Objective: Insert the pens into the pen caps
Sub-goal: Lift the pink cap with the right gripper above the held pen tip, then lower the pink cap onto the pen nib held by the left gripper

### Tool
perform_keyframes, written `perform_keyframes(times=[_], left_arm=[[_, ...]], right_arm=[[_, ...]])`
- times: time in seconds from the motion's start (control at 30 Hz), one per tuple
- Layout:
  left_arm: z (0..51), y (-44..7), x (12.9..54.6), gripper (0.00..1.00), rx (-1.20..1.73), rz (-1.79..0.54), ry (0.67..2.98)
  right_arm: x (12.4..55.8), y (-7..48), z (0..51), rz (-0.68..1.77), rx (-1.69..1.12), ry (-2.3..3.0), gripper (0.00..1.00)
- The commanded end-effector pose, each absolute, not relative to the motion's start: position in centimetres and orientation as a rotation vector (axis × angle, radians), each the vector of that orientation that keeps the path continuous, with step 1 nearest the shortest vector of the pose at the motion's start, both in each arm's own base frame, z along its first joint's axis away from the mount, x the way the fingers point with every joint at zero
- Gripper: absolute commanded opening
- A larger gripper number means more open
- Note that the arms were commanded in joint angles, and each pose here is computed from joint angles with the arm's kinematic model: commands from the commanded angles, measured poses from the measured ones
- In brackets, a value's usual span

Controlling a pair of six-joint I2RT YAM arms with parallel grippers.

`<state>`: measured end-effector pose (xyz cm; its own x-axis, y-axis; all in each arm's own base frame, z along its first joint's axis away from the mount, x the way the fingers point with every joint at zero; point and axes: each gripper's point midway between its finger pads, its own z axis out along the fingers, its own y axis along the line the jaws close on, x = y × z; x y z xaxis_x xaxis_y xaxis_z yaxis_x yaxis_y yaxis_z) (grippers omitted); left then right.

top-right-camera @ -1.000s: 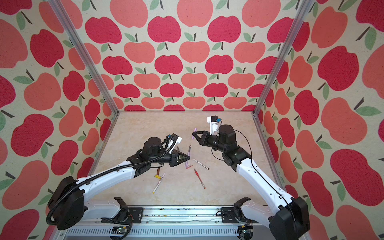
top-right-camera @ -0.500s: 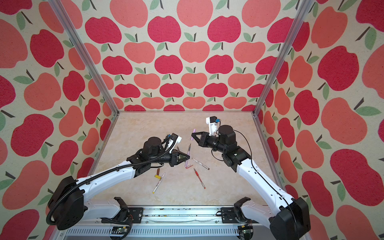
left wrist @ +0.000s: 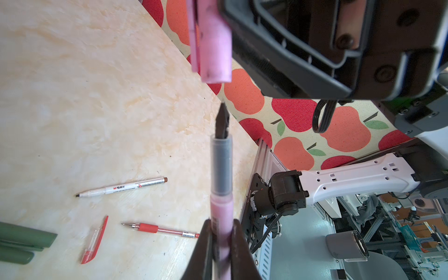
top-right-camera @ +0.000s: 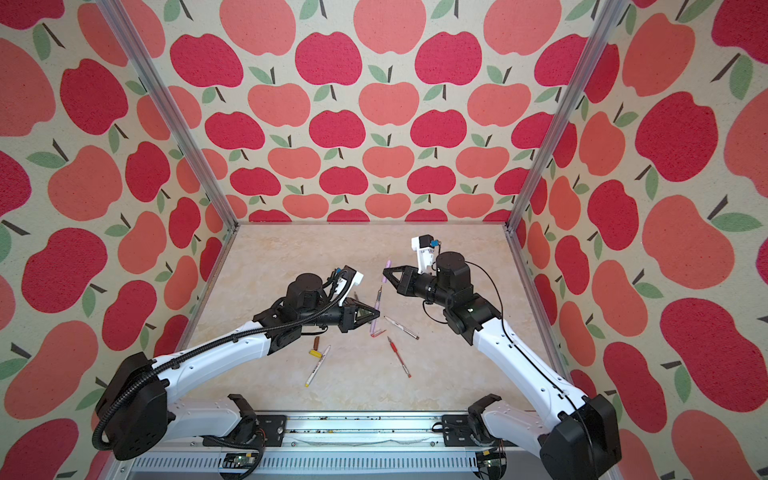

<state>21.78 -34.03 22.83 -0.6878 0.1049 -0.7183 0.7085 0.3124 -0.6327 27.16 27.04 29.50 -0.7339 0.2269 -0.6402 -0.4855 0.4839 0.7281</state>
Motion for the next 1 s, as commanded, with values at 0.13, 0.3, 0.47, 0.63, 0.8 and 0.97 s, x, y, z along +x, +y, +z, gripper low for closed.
perform_keyframes(times=[0.13, 0.3, 0.47, 0.63, 0.8, 0.97], left_arm=[[24.2, -34.4, 22.4, 0.0, 0.72, -1.381, 1.969], [24.3, -34.4, 22.3, 0.0, 0.719, -1.382, 1.968], [24.2, -34.3, 22.3, 0.0, 0.718, -1.382, 1.969], [24.3, -34.2, 22.4, 0.0, 0.709, -1.375, 1.965], [24.5, -34.1, 22.7, 0.0, 0.698, -1.365, 1.956], [24.8, -34.0, 22.7, 0.0, 0.691, -1.363, 1.944]], right_arm=[[26.1, 27.4, 29.2, 1.314, -0.253, 2.034, 0.06], [25.9, 27.4, 28.9, 1.31, -0.256, 2.041, 0.06], [25.7, 27.4, 28.7, 1.311, -0.257, 2.046, 0.06], [25.4, 27.6, 28.7, 1.32, -0.27, 2.045, 0.05], [24.9, 27.8, 28.5, 1.333, -0.292, 2.045, 0.03], [24.4, 28.0, 27.8, 1.335, -0.31, 2.065, 0.03]])
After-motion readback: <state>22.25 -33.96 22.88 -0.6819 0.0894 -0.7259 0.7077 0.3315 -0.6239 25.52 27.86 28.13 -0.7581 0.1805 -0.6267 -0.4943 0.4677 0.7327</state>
